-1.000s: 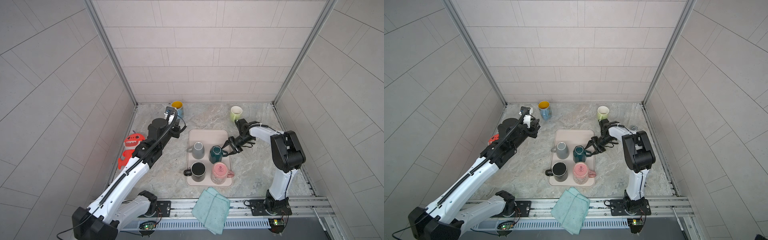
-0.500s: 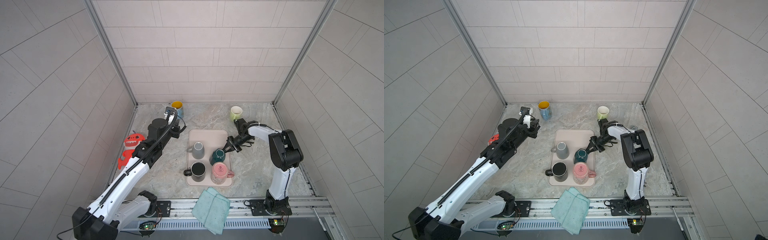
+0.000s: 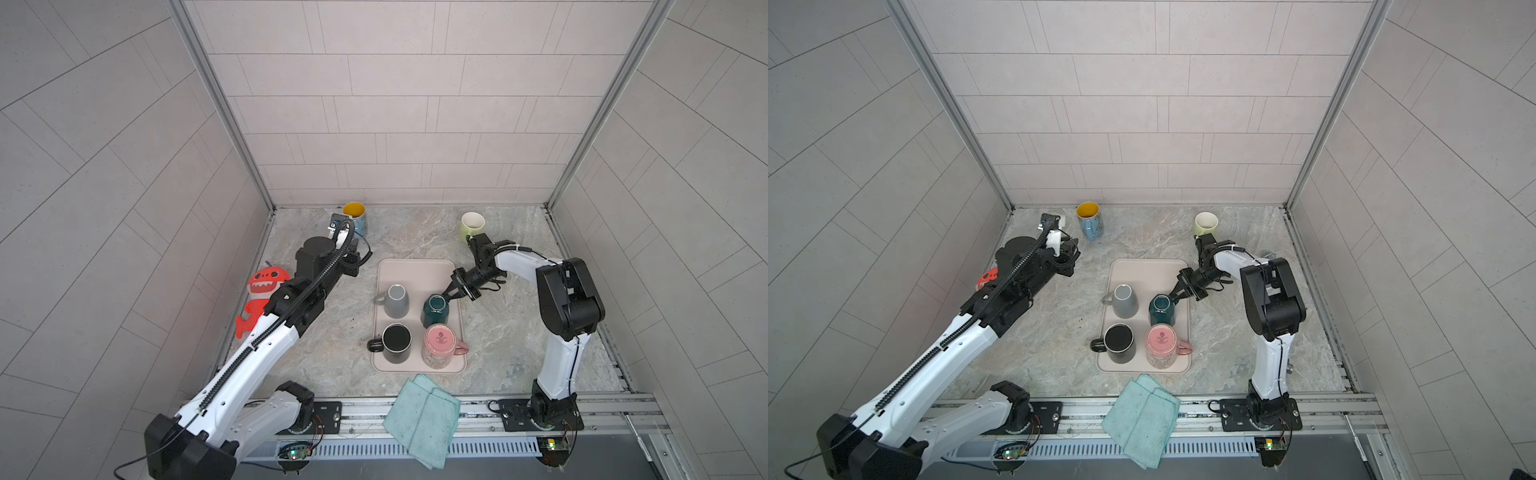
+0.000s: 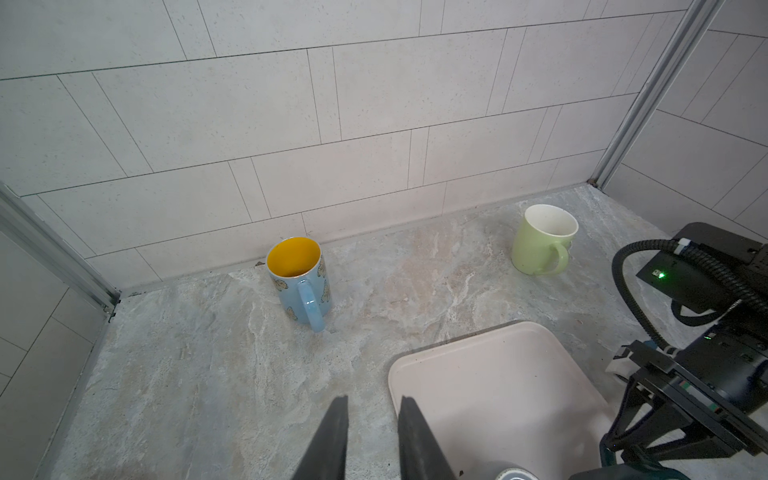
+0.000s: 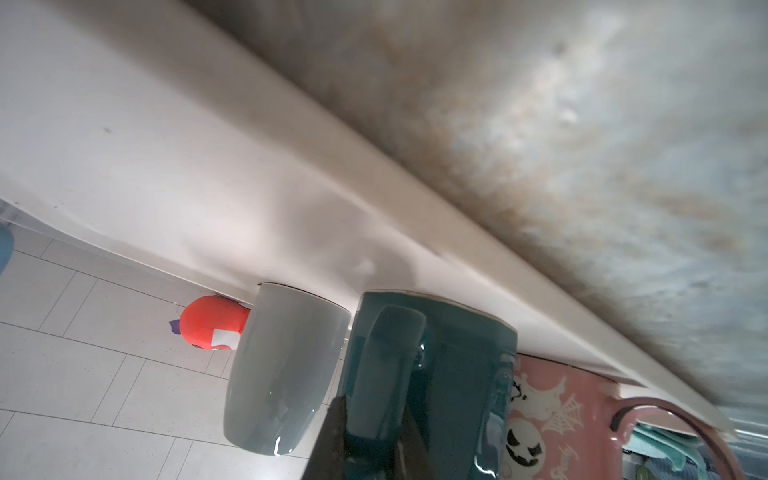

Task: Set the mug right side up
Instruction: 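Lift the dark green mug off the tray with the right gripper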

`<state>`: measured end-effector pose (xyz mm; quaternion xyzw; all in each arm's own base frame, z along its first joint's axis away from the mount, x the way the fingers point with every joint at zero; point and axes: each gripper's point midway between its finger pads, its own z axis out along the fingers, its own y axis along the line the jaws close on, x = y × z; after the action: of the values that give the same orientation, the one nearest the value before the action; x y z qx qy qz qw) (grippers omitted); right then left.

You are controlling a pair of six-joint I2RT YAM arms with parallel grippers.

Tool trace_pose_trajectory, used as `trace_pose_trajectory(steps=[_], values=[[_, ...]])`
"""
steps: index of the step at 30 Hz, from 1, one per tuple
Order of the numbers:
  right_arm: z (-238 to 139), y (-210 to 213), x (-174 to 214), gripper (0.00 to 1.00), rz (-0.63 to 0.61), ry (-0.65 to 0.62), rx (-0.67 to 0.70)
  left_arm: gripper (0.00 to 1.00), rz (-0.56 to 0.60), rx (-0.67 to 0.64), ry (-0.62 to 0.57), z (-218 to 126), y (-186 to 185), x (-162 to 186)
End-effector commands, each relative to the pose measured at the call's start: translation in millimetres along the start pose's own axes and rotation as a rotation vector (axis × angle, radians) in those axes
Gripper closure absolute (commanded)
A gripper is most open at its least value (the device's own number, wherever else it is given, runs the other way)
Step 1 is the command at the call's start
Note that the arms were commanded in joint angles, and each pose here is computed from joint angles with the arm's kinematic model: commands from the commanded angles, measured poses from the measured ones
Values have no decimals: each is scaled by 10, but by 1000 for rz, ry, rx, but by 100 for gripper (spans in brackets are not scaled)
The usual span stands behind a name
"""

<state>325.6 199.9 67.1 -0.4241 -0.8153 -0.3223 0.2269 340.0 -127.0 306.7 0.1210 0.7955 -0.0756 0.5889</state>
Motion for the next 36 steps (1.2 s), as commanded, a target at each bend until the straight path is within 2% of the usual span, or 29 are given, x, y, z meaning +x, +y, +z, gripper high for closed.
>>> trace_pose_trajectory(steps=[1,19,29,36], values=[[-86,263,-50,100,-49,-61,-73,75,-7,-9,-1,-23,28,6],[-556,931,218,100,-410,-183,-393,75,-23,28,-10,-27,-33,-121],[-511,976,289,100,-480,-177,-411,75,-35,44,-15,-61,-58,-156],[-600,1088,414,100,-657,-219,-382,75,-36,43,-17,-60,-53,-198]])
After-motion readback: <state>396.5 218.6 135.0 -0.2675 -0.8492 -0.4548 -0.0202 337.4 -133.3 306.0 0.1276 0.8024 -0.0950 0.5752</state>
